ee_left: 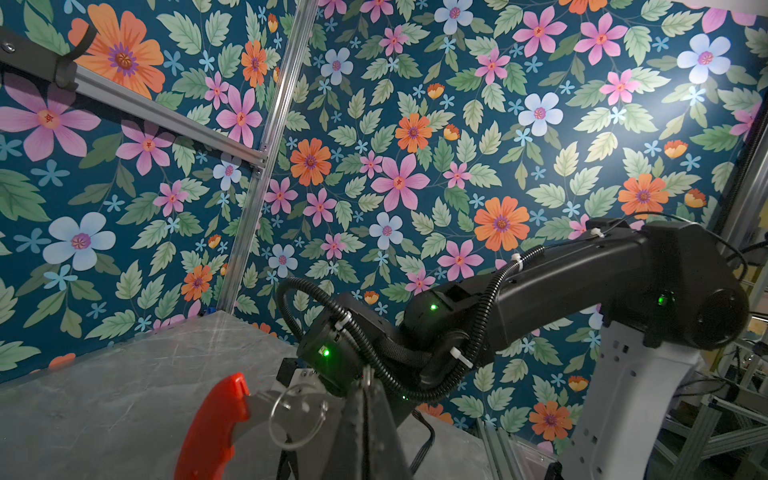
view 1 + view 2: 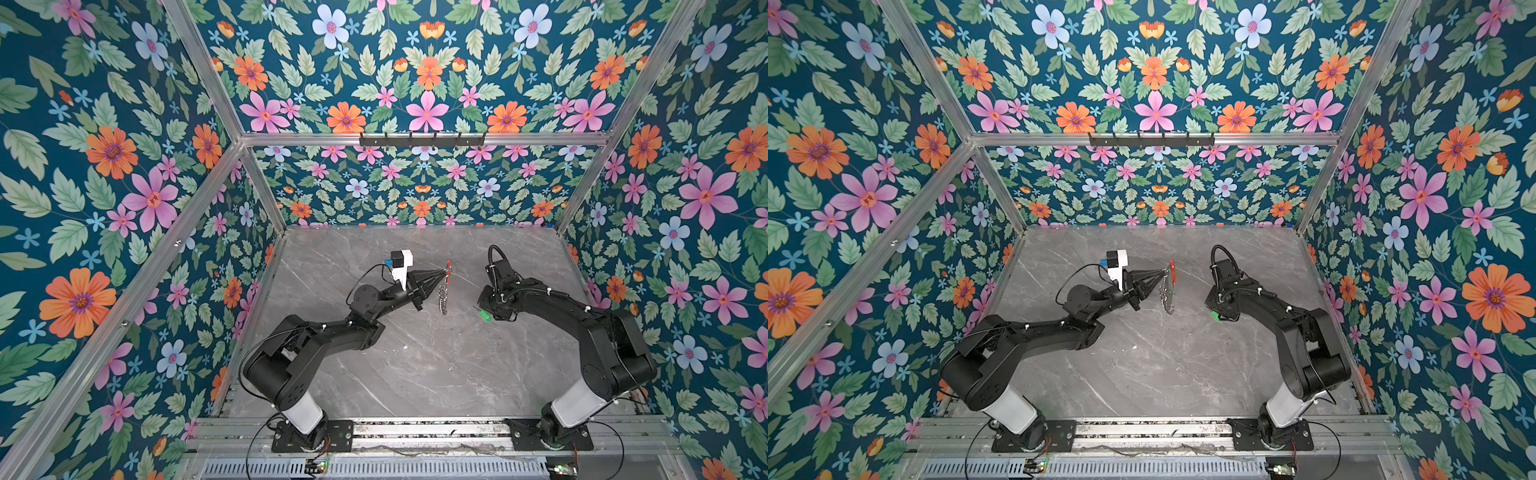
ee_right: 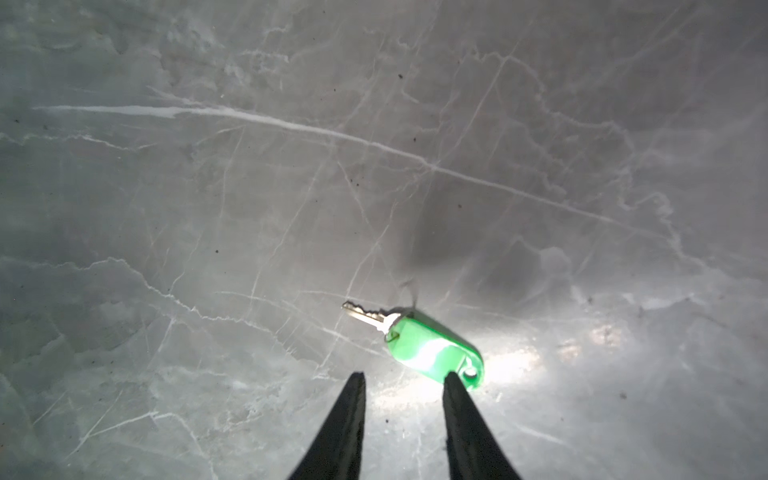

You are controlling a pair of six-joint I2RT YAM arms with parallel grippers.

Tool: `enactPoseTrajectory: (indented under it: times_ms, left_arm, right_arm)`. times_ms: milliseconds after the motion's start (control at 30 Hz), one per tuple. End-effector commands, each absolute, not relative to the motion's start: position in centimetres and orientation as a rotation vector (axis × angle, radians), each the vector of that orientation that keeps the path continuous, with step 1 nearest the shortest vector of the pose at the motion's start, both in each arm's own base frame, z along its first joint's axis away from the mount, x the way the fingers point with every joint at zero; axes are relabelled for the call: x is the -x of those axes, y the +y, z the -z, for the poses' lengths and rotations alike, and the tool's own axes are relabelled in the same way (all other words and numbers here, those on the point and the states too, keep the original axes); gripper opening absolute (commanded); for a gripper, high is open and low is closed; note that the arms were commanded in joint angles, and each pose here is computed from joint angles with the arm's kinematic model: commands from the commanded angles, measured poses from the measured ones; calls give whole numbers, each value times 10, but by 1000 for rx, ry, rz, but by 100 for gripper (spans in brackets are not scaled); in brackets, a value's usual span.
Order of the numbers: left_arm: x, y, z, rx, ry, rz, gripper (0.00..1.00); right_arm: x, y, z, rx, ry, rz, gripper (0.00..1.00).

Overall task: Put the keys on the keyring
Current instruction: 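Move the right gripper over the green-tagged key on the table and lower, then close the right gripper on the green-tagged key and lift it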

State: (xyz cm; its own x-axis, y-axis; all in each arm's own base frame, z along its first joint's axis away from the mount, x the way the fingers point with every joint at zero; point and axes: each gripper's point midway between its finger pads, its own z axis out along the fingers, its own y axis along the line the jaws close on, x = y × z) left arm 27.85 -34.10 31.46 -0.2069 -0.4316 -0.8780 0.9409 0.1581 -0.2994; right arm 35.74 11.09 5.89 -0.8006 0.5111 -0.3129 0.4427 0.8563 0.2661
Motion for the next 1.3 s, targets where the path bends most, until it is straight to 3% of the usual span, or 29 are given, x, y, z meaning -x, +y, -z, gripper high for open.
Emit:
enactPoseTrajectory:
  times_ms: [0, 900, 1267]
  left_arm:
    - [-273, -339, -323, -616, 1118, 1400, 0]
    - [-272, -342, -318, -633, 1135, 1405, 0]
    - [-273, -342, -319, -635, 1134, 1404, 0]
  right_arm:
    - [-351, 103, -48, -799, 2677, -126, 33]
    - [-365, 119, -32, -698, 2746, -93, 24]
    - [-362, 117, -28, -696, 2753, -67, 9]
